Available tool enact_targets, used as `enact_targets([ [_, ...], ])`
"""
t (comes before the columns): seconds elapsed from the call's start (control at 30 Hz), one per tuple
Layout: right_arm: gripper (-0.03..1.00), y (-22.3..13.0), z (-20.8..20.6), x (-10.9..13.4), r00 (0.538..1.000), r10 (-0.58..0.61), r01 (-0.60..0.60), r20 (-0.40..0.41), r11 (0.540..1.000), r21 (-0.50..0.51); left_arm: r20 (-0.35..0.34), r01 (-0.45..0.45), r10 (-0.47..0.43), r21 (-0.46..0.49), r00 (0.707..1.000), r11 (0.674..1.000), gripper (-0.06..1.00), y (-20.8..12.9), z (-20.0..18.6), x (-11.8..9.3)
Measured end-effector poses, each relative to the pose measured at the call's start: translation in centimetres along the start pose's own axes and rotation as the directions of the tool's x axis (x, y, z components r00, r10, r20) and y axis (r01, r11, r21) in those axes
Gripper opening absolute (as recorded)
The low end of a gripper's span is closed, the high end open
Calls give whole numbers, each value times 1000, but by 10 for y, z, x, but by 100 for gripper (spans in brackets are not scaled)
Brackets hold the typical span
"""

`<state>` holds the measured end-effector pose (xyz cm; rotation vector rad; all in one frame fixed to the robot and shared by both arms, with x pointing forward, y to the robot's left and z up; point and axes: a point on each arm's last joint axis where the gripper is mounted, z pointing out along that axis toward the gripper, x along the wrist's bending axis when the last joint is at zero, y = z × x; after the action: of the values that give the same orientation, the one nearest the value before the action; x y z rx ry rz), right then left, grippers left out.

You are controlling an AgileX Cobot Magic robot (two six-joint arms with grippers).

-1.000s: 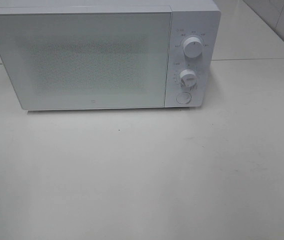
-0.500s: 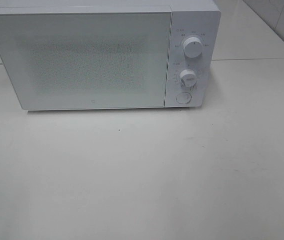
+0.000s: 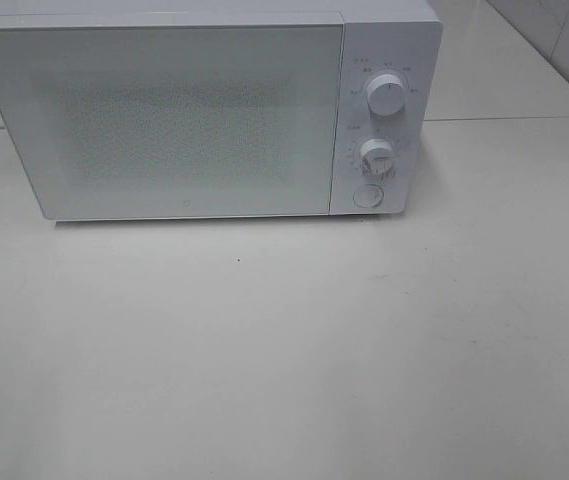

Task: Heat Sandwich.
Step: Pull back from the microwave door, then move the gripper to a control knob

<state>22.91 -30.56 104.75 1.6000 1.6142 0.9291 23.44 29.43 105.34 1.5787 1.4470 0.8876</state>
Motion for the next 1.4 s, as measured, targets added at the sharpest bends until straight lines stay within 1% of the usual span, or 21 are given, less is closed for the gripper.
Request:
enact_targets([
  [1.23, 77, 0, 0, 0, 1000, 5, -5, 0, 1000, 0, 0, 0, 0, 0, 1000, 1000, 99, 0, 0, 0],
  [1.33, 77, 0, 0, 0, 1000, 5, -5, 0, 1000, -4, 0, 0, 0, 0, 1000, 1000, 99, 0, 0, 0],
  [1.4, 79, 4, -2, 0, 1000, 5, -6, -3, 999, -35, 0, 0, 0, 0, 1000, 1000, 99, 0, 0, 0],
])
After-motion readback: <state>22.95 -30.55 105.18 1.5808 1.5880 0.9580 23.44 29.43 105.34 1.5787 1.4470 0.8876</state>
